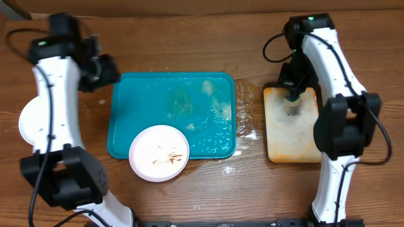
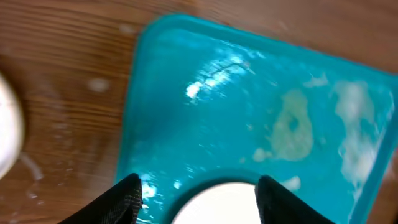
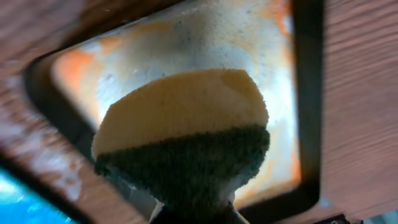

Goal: Clean dirty plates on tray and stack at the side
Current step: 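Move the left gripper to the near white plate's rim and grasp it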

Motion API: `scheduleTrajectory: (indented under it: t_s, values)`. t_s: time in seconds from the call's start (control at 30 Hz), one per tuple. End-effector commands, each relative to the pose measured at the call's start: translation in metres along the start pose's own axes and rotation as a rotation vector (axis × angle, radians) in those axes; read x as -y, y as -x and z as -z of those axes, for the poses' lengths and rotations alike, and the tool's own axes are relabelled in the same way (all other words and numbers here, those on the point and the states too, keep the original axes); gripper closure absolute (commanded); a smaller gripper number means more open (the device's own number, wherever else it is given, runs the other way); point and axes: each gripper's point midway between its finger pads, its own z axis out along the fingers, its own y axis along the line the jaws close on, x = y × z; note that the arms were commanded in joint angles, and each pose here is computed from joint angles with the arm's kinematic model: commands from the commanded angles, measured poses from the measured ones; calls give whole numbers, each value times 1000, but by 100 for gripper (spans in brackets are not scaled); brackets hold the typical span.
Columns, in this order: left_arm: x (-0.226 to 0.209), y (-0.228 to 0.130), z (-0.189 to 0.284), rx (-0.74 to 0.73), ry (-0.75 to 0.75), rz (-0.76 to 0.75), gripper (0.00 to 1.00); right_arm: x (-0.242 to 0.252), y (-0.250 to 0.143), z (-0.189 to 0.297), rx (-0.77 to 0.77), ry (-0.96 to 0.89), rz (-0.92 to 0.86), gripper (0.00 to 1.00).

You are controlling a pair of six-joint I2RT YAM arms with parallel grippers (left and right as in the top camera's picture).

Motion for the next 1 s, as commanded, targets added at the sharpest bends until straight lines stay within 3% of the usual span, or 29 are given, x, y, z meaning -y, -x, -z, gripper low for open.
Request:
scheduleTrajectory:
  t_s: [0.0,0.2,0.57,0.97]
  values:
    - [22,-13,-7,-45,-3,-103,38,10,-9,49,137,71,-14,96]
    - [25,-30,-18,-110,-32,-93,39,27,-36,59,297,144,-31,96]
    - [33,-43,-21,-155,-35,-108,36,16,-122,-83,107,279,-11,96]
    - [28,-80,-46,-280,-44,-87,35,-4,-115,-110,68,344,-15,96]
